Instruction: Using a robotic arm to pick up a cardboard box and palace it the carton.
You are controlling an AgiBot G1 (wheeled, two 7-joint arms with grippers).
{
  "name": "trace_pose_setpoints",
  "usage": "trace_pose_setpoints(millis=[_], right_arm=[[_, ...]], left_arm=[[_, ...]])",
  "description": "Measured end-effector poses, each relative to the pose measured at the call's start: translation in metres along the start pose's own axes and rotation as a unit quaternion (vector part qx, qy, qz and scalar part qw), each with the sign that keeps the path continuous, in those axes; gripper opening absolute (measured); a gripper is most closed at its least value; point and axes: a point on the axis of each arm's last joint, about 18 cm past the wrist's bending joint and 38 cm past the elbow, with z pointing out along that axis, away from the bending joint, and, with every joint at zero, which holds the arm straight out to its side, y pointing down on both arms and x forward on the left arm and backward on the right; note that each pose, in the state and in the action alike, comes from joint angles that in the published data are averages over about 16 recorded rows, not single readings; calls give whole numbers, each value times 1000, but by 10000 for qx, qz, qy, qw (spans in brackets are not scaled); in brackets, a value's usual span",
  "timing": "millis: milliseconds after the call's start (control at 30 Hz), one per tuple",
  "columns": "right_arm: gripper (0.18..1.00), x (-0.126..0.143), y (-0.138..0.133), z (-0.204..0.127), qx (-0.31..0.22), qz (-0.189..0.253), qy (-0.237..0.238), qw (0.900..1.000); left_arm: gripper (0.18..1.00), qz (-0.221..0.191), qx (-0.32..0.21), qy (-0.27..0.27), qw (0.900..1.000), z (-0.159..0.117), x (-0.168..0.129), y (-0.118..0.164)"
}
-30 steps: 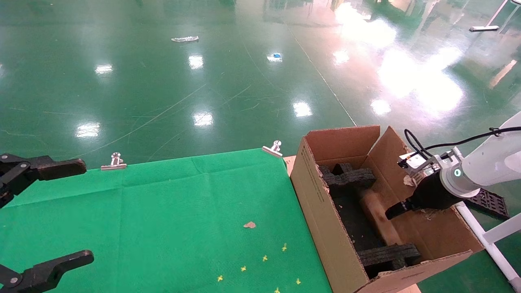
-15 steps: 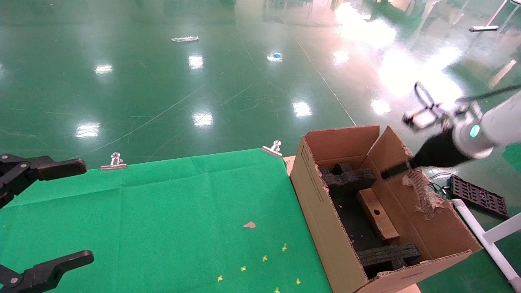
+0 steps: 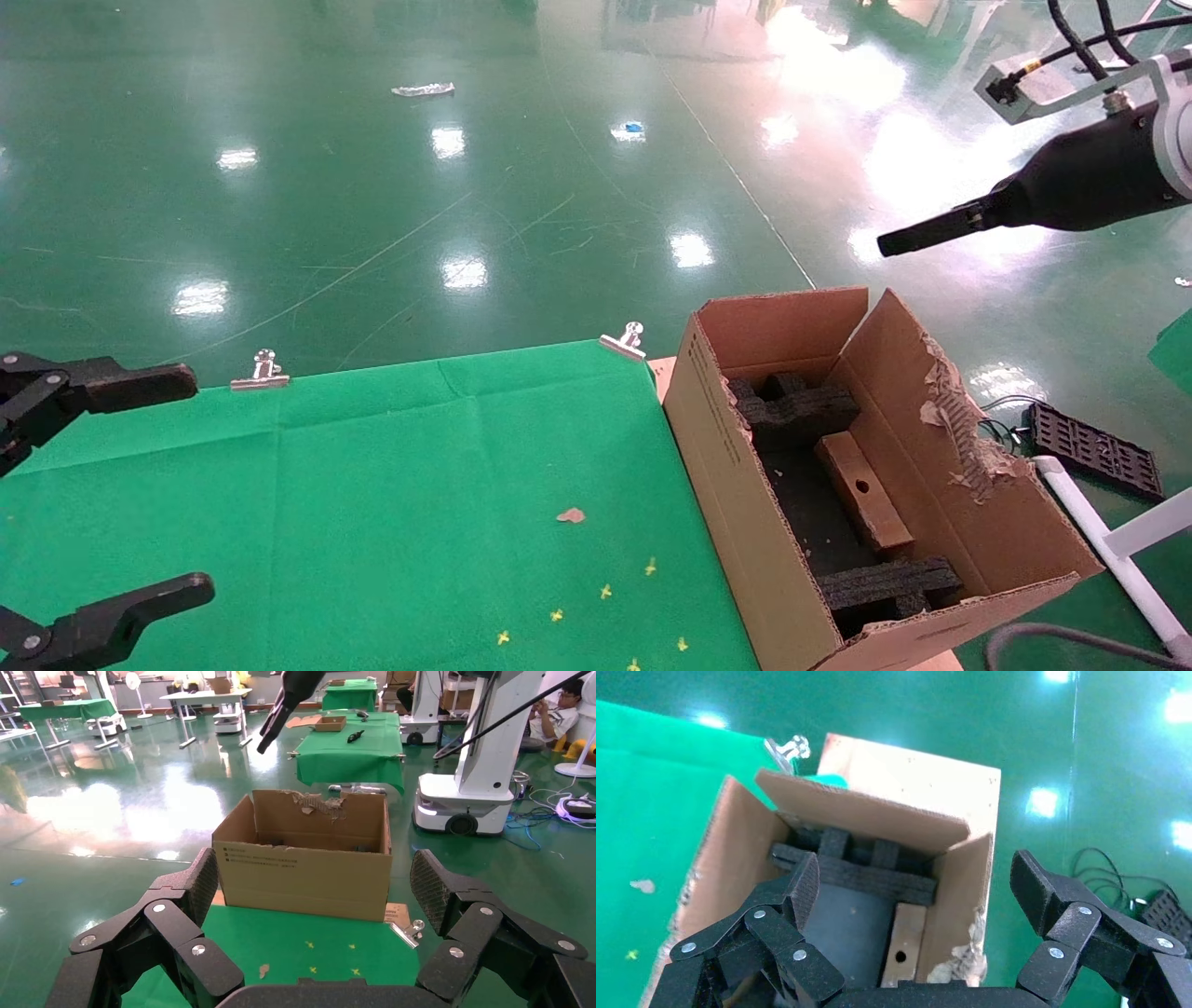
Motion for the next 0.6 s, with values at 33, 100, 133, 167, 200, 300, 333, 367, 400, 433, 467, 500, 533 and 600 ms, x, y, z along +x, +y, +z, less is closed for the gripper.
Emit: trace_pose_setpoints(millis=[33, 100, 133, 167, 200, 300, 333, 367, 400, 433, 467, 500, 533, 600], right_arm=[[1000, -1, -1, 0, 33, -24, -32, 10000], [1000, -5, -2, 1, 91, -80, -120, 9999], [1000, -8, -3, 3, 117, -113, -172, 9997], [1000, -11, -3, 5, 138, -150, -233, 9995], [1000, -15, -4, 7, 160, -188, -304, 9992], [1000, -29, -3, 18, 222, -318, -569, 9976], [1000, -34, -3, 22, 244, -366, -675, 9967], [1000, -40, -3, 25, 281, -421, -786, 9956], [1000, -47, -3, 29, 312, -474, -906, 9943], [1000, -54, -3, 33, 346, -528, -1031, 9927], [1000, -61, -2, 37, 383, -584, -1159, 9908], [1000, -68, -2, 40, 423, -640, -1290, 9887], [1000, -75, -1, 44, 465, -695, -1420, 9863], [1000, -89, 0, 50, 553, -801, -1674, 9811]], left_arm=[[1001, 0, 0, 0, 10000, 0, 0, 0], [1001, 0, 1, -1, 10000, 0, 0, 0], [1001, 0, 1, -1, 10000, 0, 0, 0], [1001, -1, 1, -1, 10000, 0, 0, 0], [1001, -1, 1, -1, 10000, 0, 0, 0], [1001, -1, 2, -1, 10000, 0, 0, 0], [1001, -1, 2, -1, 10000, 0, 0, 0], [1001, -1, 2, -1, 10000, 0, 0, 0], [1001, -1, 2, -1, 10000, 0, 0, 0], [1001, -1, 2, -1, 10000, 0, 0, 0], [1001, -1, 2, -1, 10000, 0, 0, 0], [1001, -1, 2, -1, 10000, 0, 0, 0], [1001, -1, 2, -1, 10000, 0, 0, 0], [1001, -1, 2, -1, 10000, 0, 0, 0]])
